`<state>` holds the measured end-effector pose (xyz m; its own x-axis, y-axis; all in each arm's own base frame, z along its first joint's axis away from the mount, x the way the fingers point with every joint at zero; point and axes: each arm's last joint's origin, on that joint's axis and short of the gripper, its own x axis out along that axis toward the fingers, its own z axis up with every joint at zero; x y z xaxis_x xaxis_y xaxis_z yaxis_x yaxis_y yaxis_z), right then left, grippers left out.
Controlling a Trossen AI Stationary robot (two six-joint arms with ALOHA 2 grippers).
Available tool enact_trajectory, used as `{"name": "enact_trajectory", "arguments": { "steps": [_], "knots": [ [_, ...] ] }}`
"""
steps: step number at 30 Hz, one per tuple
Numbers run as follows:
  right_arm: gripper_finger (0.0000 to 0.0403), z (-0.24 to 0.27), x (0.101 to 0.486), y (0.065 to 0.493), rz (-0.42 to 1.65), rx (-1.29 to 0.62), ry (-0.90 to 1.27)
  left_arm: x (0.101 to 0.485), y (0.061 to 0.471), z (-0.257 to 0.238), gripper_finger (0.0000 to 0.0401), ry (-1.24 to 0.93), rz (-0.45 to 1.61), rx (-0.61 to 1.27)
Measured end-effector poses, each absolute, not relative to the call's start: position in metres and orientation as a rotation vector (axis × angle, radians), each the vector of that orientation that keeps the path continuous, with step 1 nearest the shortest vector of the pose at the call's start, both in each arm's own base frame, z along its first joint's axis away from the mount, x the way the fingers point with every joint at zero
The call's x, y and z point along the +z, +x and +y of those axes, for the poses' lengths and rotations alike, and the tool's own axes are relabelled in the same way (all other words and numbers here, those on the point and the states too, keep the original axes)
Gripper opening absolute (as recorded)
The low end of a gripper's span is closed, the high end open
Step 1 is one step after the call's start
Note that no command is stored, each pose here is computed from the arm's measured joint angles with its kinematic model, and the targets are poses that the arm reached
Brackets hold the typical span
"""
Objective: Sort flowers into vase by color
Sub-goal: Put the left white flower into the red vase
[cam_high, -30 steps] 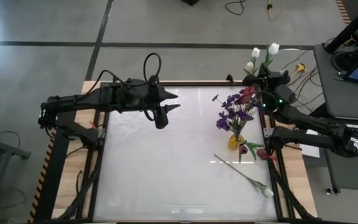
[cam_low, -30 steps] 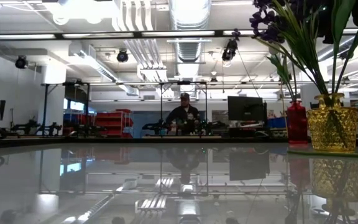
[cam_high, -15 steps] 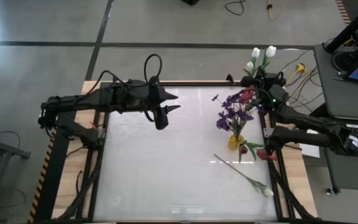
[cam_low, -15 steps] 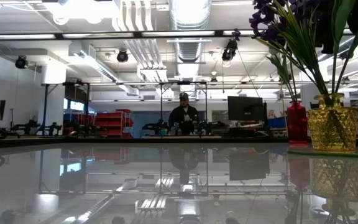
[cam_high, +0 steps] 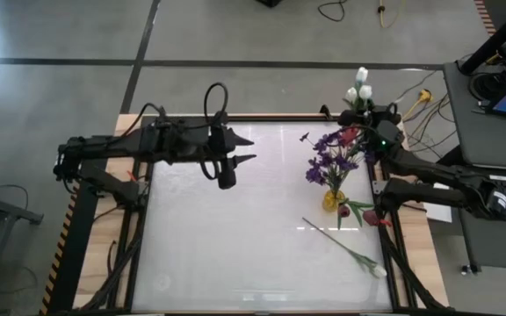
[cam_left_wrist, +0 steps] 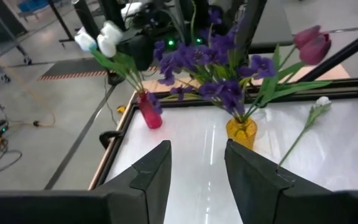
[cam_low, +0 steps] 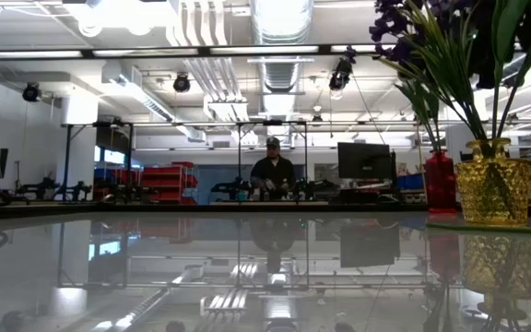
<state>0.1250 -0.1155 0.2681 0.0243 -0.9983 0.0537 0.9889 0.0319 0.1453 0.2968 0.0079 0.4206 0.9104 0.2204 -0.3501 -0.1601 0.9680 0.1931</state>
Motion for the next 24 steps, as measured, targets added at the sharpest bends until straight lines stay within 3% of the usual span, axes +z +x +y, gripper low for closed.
{"name": "enact_trajectory", "arguments": {
  "steps": [7, 17, 24],
  "knots": [
    [0.0166, -0.111, 0.295, 0.118, -0.06, -1.539, 0.121, 0.421, 0.297, 0.008, 0.0115, 0.182, 0.381, 0.193],
    [0.0207, -0.1, 0.351, 0.11, 0.017, -1.34, 0.155, 0.422, 0.297, 0.008, 0.0102, 0.185, 0.369, 0.193],
    [0.024, -0.103, 0.353, 0.114, 0.114, -1.355, 0.167, 0.422, 0.297, 0.007, 0.0102, 0.184, 0.368, 0.188]
  ]
}}
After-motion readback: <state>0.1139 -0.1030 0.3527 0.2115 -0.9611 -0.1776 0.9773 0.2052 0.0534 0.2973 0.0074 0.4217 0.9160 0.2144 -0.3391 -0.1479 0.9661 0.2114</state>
